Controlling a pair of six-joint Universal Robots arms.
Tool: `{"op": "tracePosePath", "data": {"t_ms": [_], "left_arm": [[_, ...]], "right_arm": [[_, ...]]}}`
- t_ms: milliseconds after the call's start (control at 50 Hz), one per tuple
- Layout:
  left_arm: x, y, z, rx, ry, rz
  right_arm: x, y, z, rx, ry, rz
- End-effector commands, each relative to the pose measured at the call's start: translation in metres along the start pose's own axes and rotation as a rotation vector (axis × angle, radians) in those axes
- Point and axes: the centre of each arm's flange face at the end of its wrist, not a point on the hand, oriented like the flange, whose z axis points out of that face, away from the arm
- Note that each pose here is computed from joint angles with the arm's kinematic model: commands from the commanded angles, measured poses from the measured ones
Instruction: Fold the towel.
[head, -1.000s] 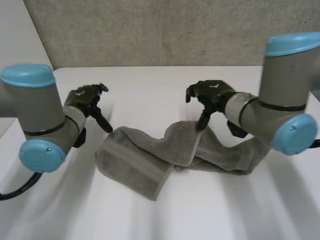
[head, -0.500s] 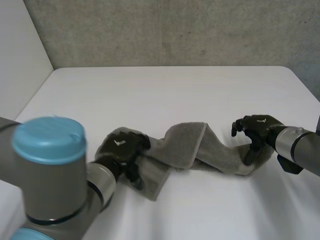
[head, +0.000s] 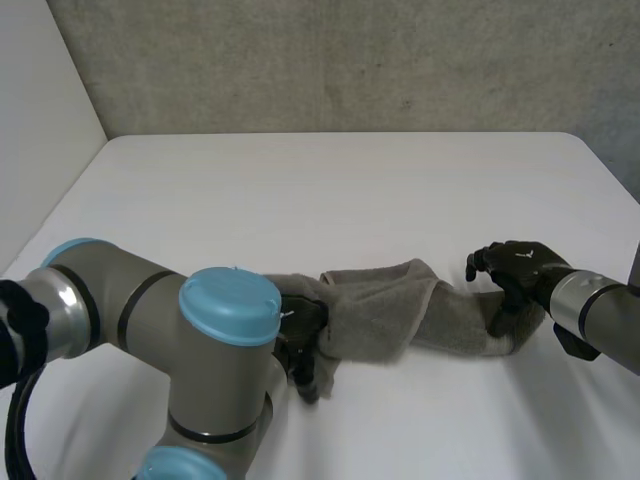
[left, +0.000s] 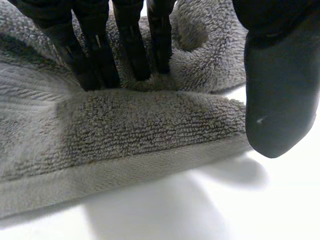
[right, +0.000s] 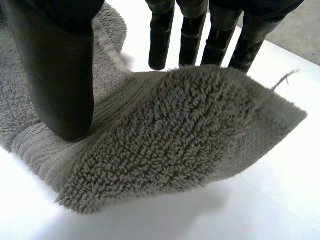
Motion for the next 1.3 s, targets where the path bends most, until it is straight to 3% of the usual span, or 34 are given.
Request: {"op": "tracePosePath", "data": {"t_ms": [20,260,320,360,380,400,440,460,500,620,700,800,880,1100,1300], "left_arm": [[-0.006,-0.001,0.011,0.033,-0.056,-0.009],[-0.011,-0.009,0.027,0.096,-0.076,0.005],[-0.026,-0.032,0.038,0.170,-0.121,0.051],[-0.046,-0.072,0.041,0.277,-0.180,0.092],[-0.046,-0.072,0.041,0.277,-0.181,0.092],[-0.058,-0.099,0.034,0.350,-0.214,0.092],[-0.068,-0.126,0.025,0.427,-0.239,0.082],[-0.075,-0.153,0.013,0.511,-0.257,0.061],[-0.081,-0.177,0.000,0.589,-0.272,0.038],[-0.100,-0.220,-0.031,0.728,-0.312,-0.014],[-0.102,-0.210,-0.030,0.692,-0.315,-0.012],[-0.094,-0.164,-0.018,0.540,-0.282,0.017],[-0.066,-0.115,-0.016,0.402,-0.164,0.067],[-0.002,-0.045,-0.032,0.243,0.107,0.168],[0.027,-0.022,-0.012,0.191,0.194,0.212]], "right_arm": [[-0.003,0.006,0.004,-0.015,-0.009,-0.005],[0.008,-0.019,0.008,0.079,0.025,-0.028],[0.018,-0.042,0.009,0.162,0.060,-0.033],[0.027,-0.061,0.008,0.250,0.100,-0.027],[0.038,-0.085,0.003,0.386,0.150,-0.004],[0.038,-0.086,0.003,0.388,0.151,-0.004],[0.059,-0.139,-0.027,0.718,0.276,0.072],[0.059,-0.140,-0.028,0.720,0.276,0.072],[0.073,-0.170,-0.059,0.940,0.360,0.158],[0.069,-0.175,-0.073,0.927,0.345,0.190],[0.051,-0.153,-0.063,0.773,0.246,0.178],[0.036,-0.116,-0.043,0.602,0.187,0.128],[0.031,-0.088,-0.033,0.507,0.188,0.077],[0.034,-0.053,-0.024,0.420,0.195,0.045],[0.042,-0.030,-0.012,0.367,0.200,0.069]]}}
